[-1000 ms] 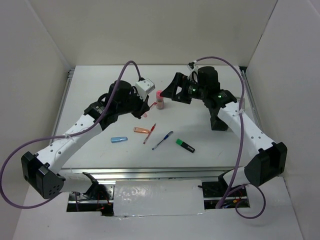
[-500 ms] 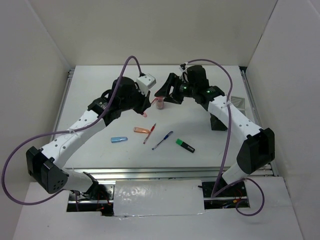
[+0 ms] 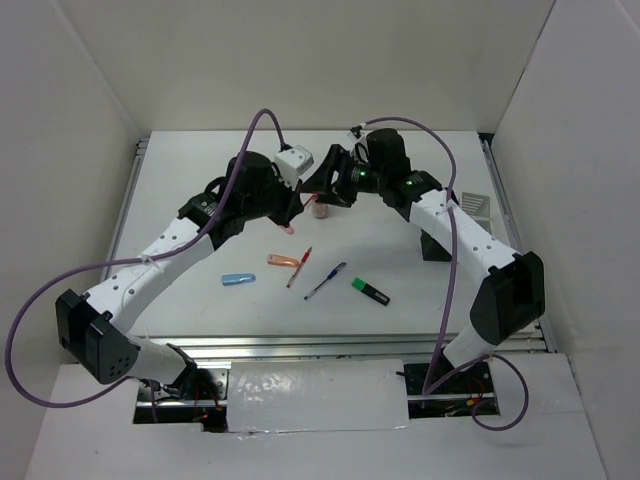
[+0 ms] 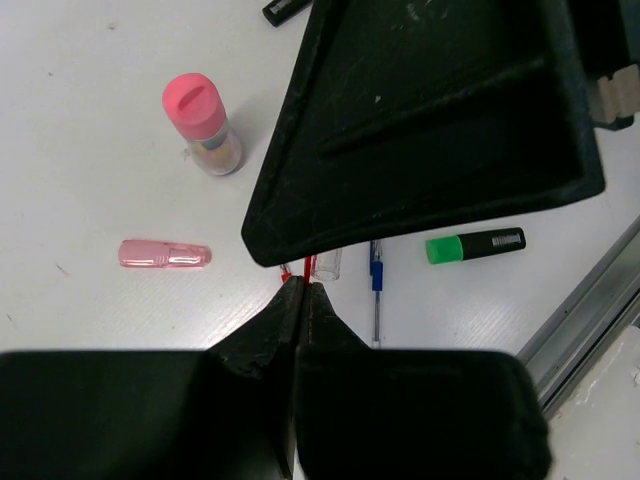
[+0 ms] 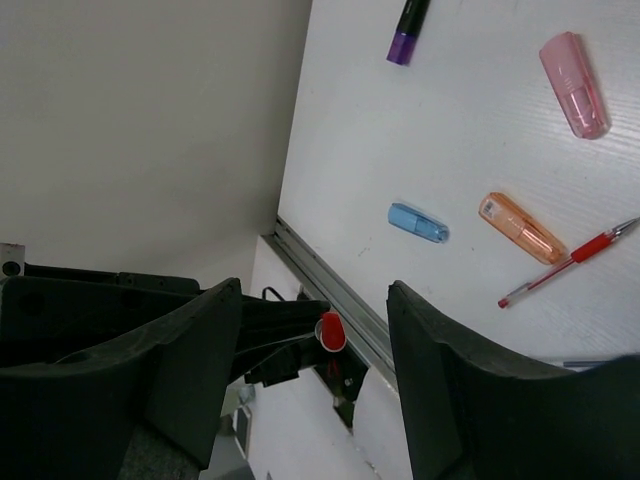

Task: Sort the stationery into containers
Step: Pick up the pen cap from the center of the board, then pick up the pen from the center of the board, then close the pen cap on the pen.

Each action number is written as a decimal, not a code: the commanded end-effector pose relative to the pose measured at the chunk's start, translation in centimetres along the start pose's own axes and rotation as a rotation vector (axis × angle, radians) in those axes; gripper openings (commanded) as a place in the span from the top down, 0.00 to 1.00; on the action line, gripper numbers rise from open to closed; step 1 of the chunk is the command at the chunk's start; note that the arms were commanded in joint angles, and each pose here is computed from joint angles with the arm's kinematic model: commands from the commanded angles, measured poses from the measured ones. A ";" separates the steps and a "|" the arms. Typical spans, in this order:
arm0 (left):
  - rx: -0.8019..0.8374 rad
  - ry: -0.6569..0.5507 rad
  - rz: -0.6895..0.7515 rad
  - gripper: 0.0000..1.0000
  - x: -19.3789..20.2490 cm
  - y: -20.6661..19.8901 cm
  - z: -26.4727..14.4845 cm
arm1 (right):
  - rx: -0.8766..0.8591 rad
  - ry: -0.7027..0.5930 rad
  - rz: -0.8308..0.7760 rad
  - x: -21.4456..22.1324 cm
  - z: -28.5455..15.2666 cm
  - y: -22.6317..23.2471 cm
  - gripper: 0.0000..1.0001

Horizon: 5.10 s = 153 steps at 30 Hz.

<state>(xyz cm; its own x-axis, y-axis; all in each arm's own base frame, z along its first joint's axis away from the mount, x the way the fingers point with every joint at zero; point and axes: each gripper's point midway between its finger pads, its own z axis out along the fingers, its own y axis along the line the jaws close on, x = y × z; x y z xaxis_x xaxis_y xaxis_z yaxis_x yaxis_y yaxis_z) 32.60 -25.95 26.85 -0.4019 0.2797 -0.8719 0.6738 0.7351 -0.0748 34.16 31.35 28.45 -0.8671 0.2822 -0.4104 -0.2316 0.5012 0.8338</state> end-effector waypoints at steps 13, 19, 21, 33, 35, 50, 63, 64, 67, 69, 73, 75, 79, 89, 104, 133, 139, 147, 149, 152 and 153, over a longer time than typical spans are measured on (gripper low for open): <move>0.005 -0.106 -0.042 1.00 -3.7 -0.5 -0.5 | -0.044 -0.036 -0.005 -1.6 1.0 2.2 0.57; 0.005 -0.103 -0.051 1.00 -3.7 -0.5 -0.4 | -0.033 -0.043 0.000 -1.6 1.1 2.0 0.64; 0.008 -0.103 -0.054 1.00 -3.7 -0.6 -0.3 | -0.032 -0.046 0.002 -1.7 1.0 2.0 0.65; 0.024 -0.097 -0.073 1.00 -3.6 -0.9 -0.1 | -0.009 -0.057 0.008 -1.9 1.3 1.5 0.90; 0.035 -0.095 -0.069 1.00 -3.5 -1.1 0.0 | -0.004 -0.065 0.005 -2.1 1.2 1.6 0.99; 0.061 0.093 0.032 0.39 4.8 0.9 -4.3 | 0.229 -0.345 -0.003 -10.1 -10.9 -7.9 1.00; -0.097 0.488 -0.193 0.56 17.8 -1.6 1.9 | 0.338 -0.521 -0.003 -9.5 -20.2 -11.0 1.00; -0.103 0.517 -0.194 0.62 18.6 -1.4 2.6 | 0.342 -0.524 0.004 -9.4 -20.4 -11.1 1.00; -0.115 0.565 -0.198 0.68 19.7 -1.2 4.0 | 0.338 -0.520 0.007 -9.1 -20.5 -11.3 1.00; -0.173 0.586 -0.191 0.69 20.4 -0.2 4.8 | 0.336 -0.520 0.017 -9.0 -20.5 -11.4 1.00; -0.190 0.605 -0.215 0.69 20.9 0.5 6.0 | 0.331 -0.518 0.016 -9.0 -20.6 -11.3 1.00; -0.191 0.612 -0.225 0.70 21.2 0.8 6.7 | 0.332 -0.516 0.019 -9.0 -20.6 -11.4 1.00; -0.170 0.609 -0.226 0.69 21.2 0.8 7.7 | 0.330 -0.516 0.031 -9.0 -20.5 -11.8 1.00; -0.198 0.679 -0.235 0.66 24.0 1.2 8.7 | 0.328 -0.517 0.028 -9.1 -20.5 -11.7 1.00; -0.175 0.720 -0.224 1.00 25.5 0.7 8.4 | 0.307 -0.493 -0.027 -9.0 -19.7 -10.5 1.00; 0.808 -0.132 -0.173 1.00 -2.9 -14.4 -9.8 | -0.396 -0.123 -0.385 -4.0 -15.5 10.0 1.00; 0.806 -0.126 -0.163 1.00 -3.1 -14.3 -9.2 | -0.376 -0.021 -0.381 -2.6 -15.1 9.0 1.00; 0.765 -0.106 -0.184 1.00 -2.6 -13.8 -8.1 | -0.392 0.026 -0.379 -2.0 -15.0 9.6 1.00; 0.761 -0.110 -0.182 1.00 -2.7 -13.7 -8.1 | -0.389 0.032 -0.386 -1.6 -15.0 9.6 1.00; 0.754 -0.107 -0.185 1.00 -2.7 -13.6 -8.0 | -0.382 0.046 -0.380 -0.9 -14.7 9.2 1.00; 0.753 -0.105 -0.187 1.00 -2.6 -13.6 -7.9 | -0.385 0.048 -0.377 -0.7 -14.6 9.2 1.00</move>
<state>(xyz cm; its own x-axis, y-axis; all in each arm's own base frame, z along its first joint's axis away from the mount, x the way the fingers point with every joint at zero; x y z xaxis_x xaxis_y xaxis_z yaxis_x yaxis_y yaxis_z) 19.34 -31.55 32.32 -0.5573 0.1297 -0.8201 0.8283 0.1553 -0.5383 27.58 23.58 40.85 -0.7362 0.1197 -0.6661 -0.6278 0.2469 0.7382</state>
